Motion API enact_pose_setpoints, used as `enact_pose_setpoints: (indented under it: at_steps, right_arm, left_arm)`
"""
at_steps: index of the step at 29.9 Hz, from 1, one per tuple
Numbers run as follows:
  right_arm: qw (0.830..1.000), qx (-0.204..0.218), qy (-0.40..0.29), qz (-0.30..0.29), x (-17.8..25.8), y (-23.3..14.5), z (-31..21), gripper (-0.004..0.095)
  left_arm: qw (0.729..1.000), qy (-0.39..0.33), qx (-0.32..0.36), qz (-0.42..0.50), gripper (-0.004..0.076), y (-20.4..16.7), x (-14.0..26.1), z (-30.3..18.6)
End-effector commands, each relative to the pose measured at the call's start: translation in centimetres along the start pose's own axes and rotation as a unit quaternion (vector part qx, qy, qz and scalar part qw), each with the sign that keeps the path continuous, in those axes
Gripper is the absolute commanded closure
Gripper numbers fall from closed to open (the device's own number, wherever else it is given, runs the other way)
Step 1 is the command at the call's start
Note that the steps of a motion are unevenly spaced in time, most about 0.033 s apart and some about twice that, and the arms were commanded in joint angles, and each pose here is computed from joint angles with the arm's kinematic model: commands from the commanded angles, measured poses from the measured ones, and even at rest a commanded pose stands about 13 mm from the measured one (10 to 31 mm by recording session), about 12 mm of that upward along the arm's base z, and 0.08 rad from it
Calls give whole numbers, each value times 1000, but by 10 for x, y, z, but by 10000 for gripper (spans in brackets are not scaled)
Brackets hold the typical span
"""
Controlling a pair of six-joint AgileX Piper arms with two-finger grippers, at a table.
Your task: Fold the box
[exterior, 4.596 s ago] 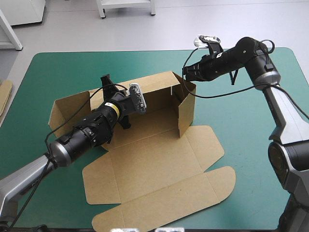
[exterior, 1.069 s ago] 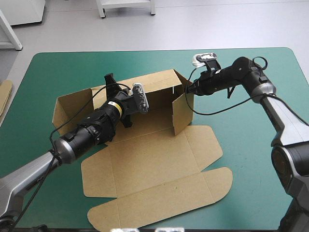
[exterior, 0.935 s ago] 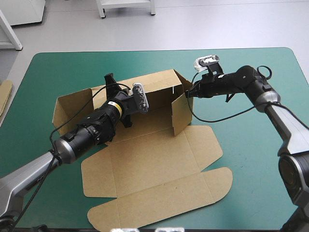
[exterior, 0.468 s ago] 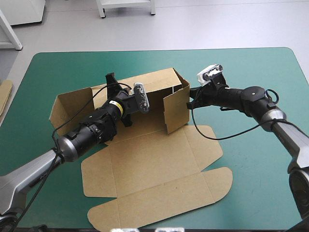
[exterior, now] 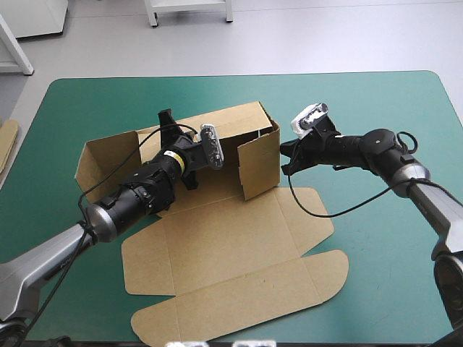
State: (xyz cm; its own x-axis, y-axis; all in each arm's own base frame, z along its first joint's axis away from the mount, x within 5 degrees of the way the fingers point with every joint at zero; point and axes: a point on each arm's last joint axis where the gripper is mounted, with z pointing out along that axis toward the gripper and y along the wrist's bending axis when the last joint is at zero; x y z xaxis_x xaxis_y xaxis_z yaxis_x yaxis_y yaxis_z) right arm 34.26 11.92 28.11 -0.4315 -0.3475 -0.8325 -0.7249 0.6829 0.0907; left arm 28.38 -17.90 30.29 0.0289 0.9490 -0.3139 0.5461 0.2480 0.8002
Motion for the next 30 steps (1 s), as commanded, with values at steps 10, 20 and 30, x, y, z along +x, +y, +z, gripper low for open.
enact_pose_setpoints:
  at_steps: [10,20,30]
  right_arm:
    - [1000,-19,-23,-2,-17,11,-18,362]
    - [998,0,-60,-14,-24,8,-19,335]
    - [997,5,-62,-36,-28,20,-11,335]
  left_arm:
    - [997,-3,25,-69,732,-5,-2,-1]
    - [997,-3,25,-69,732,-5,-2,-1]
    - [997,-2,25,-69,732,-5,-2,-1]
